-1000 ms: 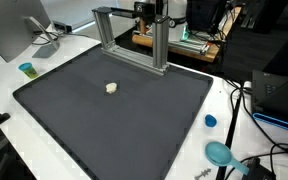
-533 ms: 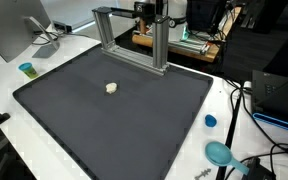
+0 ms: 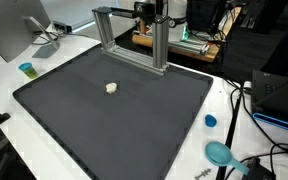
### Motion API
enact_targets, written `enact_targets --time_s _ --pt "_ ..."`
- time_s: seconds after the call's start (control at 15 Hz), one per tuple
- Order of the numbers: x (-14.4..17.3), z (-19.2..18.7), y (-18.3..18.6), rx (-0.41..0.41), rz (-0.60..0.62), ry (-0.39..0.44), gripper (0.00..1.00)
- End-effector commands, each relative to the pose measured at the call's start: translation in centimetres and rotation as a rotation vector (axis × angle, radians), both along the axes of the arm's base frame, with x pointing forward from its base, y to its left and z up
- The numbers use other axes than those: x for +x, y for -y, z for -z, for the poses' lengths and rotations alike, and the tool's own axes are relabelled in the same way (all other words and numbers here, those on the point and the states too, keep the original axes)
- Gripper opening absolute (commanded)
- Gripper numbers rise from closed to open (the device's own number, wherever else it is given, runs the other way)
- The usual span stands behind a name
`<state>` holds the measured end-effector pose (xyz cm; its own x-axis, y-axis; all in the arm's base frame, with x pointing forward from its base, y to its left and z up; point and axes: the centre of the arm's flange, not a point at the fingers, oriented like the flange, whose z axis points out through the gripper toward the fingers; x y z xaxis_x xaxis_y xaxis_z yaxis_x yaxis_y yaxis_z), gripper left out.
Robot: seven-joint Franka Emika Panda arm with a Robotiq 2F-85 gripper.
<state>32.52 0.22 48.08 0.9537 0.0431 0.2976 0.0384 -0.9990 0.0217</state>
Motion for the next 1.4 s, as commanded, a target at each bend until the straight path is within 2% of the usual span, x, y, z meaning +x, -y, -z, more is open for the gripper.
enact_targets --time_s 0.0,0.33,0.53,0.6,0.67,1.33 --pt "0.6 0.6 0.9 -0.012 0.008 0.019 1.0" --pt "1.0 2.3 2.1 -0.005 0.057 0.028 1.0" --pt "0.1 3.0 2.2 -0.038 0.066 -0.003 1.0" --pt "-0.2 2.7 2.2 -0.022 0.053 -0.021 1.0" --pt "1.5 1.7 2.1 -0.009 0.053 -0.008 1.0" --pt "1.4 1.8 2.1 -0.009 0.053 -0.017 1.0"
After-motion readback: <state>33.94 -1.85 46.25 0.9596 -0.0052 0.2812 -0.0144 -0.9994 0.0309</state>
